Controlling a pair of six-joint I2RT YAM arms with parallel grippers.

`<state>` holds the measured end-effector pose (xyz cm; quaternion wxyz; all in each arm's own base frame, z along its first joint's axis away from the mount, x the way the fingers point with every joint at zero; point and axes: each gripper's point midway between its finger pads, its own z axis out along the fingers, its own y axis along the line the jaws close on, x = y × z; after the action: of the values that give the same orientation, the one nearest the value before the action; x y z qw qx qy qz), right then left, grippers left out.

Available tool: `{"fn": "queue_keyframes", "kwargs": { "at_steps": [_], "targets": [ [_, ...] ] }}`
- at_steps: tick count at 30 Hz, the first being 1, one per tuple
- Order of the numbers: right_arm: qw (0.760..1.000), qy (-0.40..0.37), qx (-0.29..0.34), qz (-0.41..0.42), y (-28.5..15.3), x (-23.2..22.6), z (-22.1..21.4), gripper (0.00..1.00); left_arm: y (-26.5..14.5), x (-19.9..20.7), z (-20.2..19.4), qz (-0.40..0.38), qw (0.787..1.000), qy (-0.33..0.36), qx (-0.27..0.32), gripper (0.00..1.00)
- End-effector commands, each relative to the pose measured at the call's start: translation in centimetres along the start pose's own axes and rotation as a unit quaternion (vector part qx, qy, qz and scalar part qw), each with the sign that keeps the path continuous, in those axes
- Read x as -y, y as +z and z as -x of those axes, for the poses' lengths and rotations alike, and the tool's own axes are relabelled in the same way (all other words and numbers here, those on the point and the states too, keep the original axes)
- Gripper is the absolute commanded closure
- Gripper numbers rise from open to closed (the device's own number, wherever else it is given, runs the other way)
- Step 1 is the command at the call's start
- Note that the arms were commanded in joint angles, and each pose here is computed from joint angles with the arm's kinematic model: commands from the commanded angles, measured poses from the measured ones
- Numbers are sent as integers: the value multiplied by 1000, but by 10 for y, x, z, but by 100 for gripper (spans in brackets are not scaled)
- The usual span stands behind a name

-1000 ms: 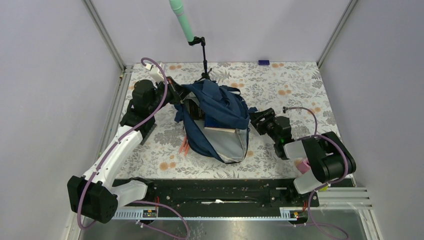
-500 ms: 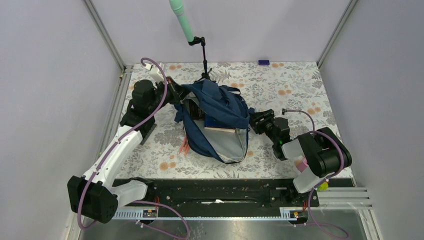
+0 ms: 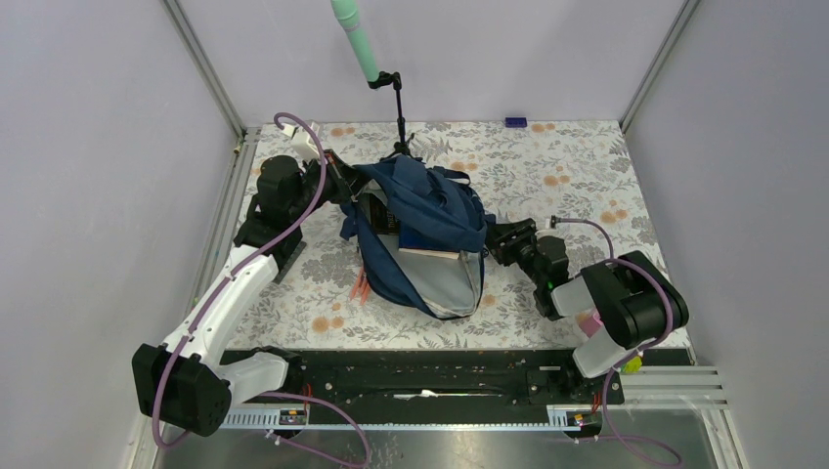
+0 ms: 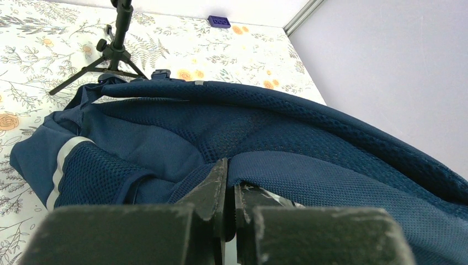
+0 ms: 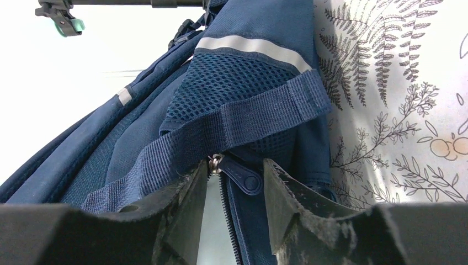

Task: Pack the student bag
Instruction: Adjust the student bag at the center of the board, then zip the student bag at the center of the board.

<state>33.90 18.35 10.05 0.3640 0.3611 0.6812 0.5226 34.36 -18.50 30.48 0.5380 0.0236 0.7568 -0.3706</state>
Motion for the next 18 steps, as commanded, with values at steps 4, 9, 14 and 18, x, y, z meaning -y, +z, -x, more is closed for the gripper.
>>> {"fn": "queue_keyframes", "kwargs": {
  "at_steps": [4, 9, 14, 18],
  "targets": [
    [999, 9, 27, 34, -13, -22, 6, 62, -11, 19, 33, -29, 998, 20, 59, 100],
    [998, 3, 48, 39, -16, -29, 13, 74, -11, 18, 32, -27, 998, 19, 61, 100],
    [998, -27, 33, 55, -12, -37, 9, 84, -12, 17, 32, -26, 998, 19, 60, 100],
    [996, -63, 19, 55, -11, -36, 4, 85, -12, 15, 31, -24, 998, 20, 59, 100]
  ]
}}
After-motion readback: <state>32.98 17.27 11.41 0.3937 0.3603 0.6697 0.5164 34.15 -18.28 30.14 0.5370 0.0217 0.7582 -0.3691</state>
